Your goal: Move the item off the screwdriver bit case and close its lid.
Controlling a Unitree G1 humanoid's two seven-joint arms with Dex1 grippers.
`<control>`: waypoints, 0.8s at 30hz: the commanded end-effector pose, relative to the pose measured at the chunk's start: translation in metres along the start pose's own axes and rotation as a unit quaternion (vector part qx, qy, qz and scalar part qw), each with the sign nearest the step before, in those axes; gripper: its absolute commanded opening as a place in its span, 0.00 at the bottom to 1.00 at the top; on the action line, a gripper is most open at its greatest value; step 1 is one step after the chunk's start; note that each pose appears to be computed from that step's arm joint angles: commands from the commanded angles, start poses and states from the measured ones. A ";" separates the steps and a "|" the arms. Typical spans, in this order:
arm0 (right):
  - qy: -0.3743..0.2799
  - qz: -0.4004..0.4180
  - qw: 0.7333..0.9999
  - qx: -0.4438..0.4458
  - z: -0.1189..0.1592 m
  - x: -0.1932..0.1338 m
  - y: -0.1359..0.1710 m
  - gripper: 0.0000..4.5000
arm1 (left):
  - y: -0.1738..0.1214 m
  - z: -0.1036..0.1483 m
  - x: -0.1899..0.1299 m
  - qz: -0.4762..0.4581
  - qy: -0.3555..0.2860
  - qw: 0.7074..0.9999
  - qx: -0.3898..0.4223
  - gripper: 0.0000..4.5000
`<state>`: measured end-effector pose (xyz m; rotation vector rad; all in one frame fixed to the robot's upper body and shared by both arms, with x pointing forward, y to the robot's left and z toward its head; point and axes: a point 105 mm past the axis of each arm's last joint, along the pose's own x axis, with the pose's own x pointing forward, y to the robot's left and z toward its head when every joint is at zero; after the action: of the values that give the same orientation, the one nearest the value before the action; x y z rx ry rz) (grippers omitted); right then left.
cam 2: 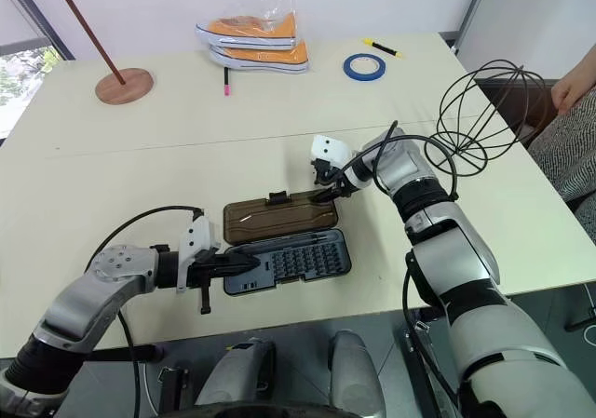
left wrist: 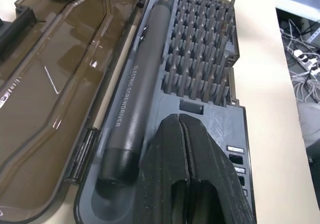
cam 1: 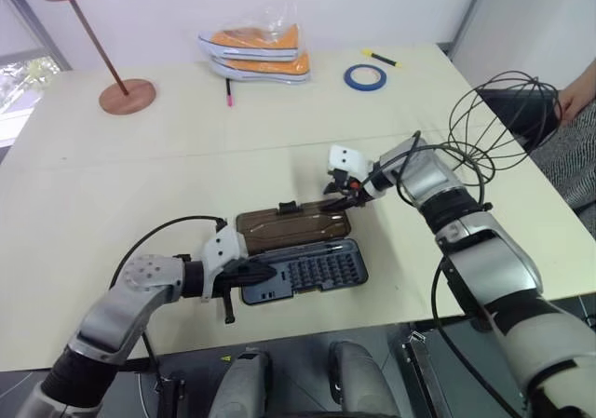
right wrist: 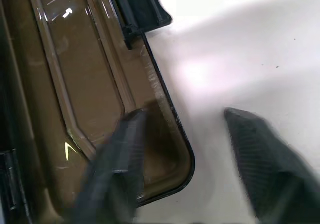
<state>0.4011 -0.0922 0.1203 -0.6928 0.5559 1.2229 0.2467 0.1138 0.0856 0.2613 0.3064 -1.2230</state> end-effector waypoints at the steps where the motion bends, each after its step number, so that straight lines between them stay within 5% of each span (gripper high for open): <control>1: 0.003 -0.003 1.000 -0.007 0.002 -0.001 -0.003 0.14 | 0.004 -0.001 -0.006 0.009 -0.002 1.000 0.014 0.00; 3: 0.009 0.002 1.000 -0.006 -0.001 0.000 -0.001 0.01 | 0.005 -0.004 -0.007 0.010 -0.002 1.000 0.016 0.00; 15: 0.021 0.012 0.998 -0.051 -0.005 0.005 0.007 0.01 | 0.007 -0.009 -0.006 0.012 -0.005 1.000 0.023 0.00; 24: -0.015 -0.080 0.984 -0.158 0.027 -0.011 -0.004 0.01 | 0.008 -0.003 -0.004 0.011 -0.009 1.000 0.027 0.00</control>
<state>0.3979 -0.0851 0.1252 -0.9383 0.3709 1.2304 0.2522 0.1209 0.0823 0.2894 0.2582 -1.2146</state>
